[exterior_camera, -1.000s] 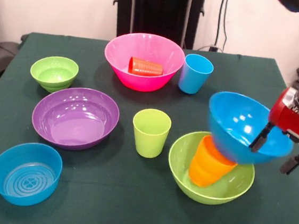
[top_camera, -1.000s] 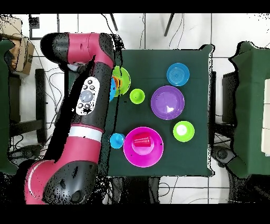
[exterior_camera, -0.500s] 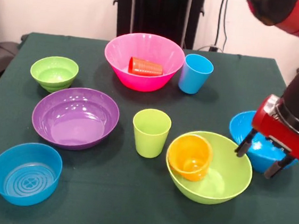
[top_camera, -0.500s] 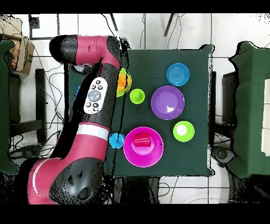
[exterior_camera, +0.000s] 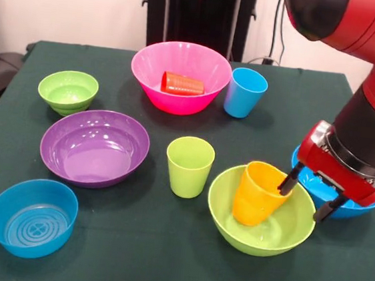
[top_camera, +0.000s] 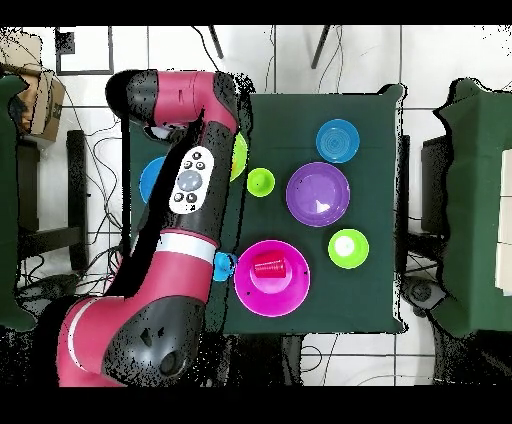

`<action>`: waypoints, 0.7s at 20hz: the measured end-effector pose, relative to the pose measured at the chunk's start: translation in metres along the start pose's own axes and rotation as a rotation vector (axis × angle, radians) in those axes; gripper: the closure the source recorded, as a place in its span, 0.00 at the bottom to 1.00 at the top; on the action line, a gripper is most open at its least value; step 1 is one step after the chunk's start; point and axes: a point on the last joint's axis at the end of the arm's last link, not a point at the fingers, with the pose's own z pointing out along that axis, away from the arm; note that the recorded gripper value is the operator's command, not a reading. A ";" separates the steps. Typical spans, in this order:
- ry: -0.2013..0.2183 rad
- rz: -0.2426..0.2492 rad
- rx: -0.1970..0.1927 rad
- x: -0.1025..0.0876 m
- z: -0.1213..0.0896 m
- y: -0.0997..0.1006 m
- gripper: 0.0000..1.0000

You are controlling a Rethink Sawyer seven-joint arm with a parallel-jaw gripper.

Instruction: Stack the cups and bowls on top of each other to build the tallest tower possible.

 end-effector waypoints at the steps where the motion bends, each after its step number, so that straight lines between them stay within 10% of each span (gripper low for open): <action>1: -0.002 0.001 0.000 -0.002 -0.002 -0.001 0.00; 14: -0.098 0.022 -0.029 -0.101 -0.044 -0.033 0.00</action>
